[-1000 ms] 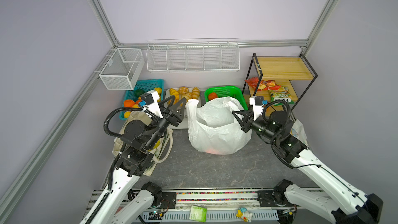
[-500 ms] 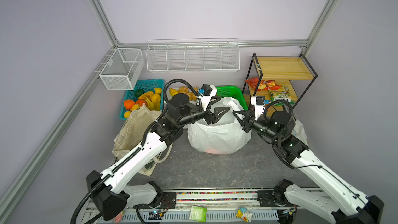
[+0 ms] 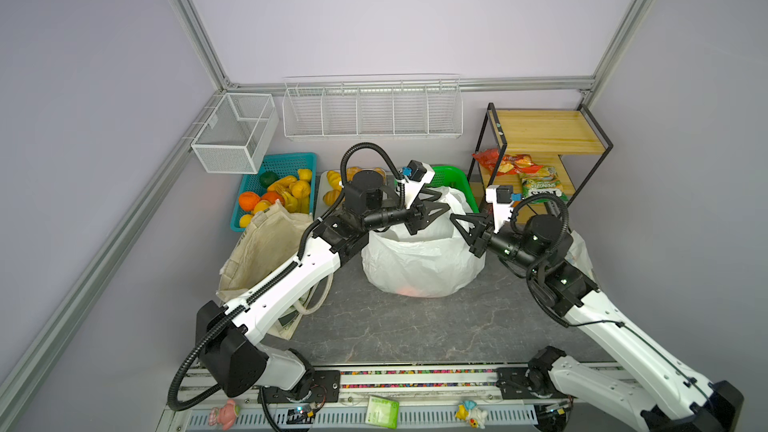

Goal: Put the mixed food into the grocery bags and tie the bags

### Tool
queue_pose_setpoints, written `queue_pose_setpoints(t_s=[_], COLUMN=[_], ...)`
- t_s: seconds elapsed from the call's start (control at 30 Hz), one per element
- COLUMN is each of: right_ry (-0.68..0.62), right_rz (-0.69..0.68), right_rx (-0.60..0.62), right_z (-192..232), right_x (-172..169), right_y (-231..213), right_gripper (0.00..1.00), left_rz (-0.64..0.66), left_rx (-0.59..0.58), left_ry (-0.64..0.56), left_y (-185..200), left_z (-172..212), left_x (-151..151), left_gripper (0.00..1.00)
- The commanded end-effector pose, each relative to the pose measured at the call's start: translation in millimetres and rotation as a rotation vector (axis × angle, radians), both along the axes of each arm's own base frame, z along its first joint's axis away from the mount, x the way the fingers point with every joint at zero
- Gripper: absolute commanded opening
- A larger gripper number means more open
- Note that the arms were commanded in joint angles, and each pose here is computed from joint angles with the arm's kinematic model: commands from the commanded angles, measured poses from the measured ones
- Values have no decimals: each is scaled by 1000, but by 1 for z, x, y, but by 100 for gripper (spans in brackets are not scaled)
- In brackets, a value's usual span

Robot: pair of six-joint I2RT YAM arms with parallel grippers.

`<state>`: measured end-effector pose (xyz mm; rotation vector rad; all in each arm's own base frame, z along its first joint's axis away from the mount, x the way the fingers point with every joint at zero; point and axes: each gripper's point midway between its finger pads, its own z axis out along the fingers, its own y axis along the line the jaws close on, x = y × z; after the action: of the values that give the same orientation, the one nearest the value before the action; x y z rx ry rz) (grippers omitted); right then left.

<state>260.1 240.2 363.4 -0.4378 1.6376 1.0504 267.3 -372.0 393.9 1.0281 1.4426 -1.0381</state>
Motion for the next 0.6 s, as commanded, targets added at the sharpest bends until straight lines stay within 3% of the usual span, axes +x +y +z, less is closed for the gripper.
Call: queue_pose_setpoints(t_s=[0.0, 0.07, 0.1, 0.17, 0.3, 0.4, 0.57], right_ry=[-9, -5, -1, -58, -223, -297, -443], right_rz=[5, -19, -50, -123, -181, -131, -105], right_rx=[-11, -41, -77, -162, -337, -377, -393], right_z=[0, -6, -13, -8, -17, -25, -16], right_x=[0, 2, 6, 9, 4, -5, -10], right_y=[-1, -4, -8, -21, -38, -31, -11], right_gripper=[12, 15, 23, 53, 86, 100, 91], left_rz=[-21, -20, -23, -26, -26, -20, -31], left_rx=[-35, -34, -32, -28, -27, -27, -60], left_ry=[-36, -31, -25, -1, 106, 194, 287], left_y=[-1, 2, 4, 9, 13, 13, 13], left_z=[20, 21, 22, 23, 21, 20, 26], left_x=[-1, -3, -5, -9, -12, -11, -16], left_gripper=[26, 14, 10, 3, 0, 0, 0])
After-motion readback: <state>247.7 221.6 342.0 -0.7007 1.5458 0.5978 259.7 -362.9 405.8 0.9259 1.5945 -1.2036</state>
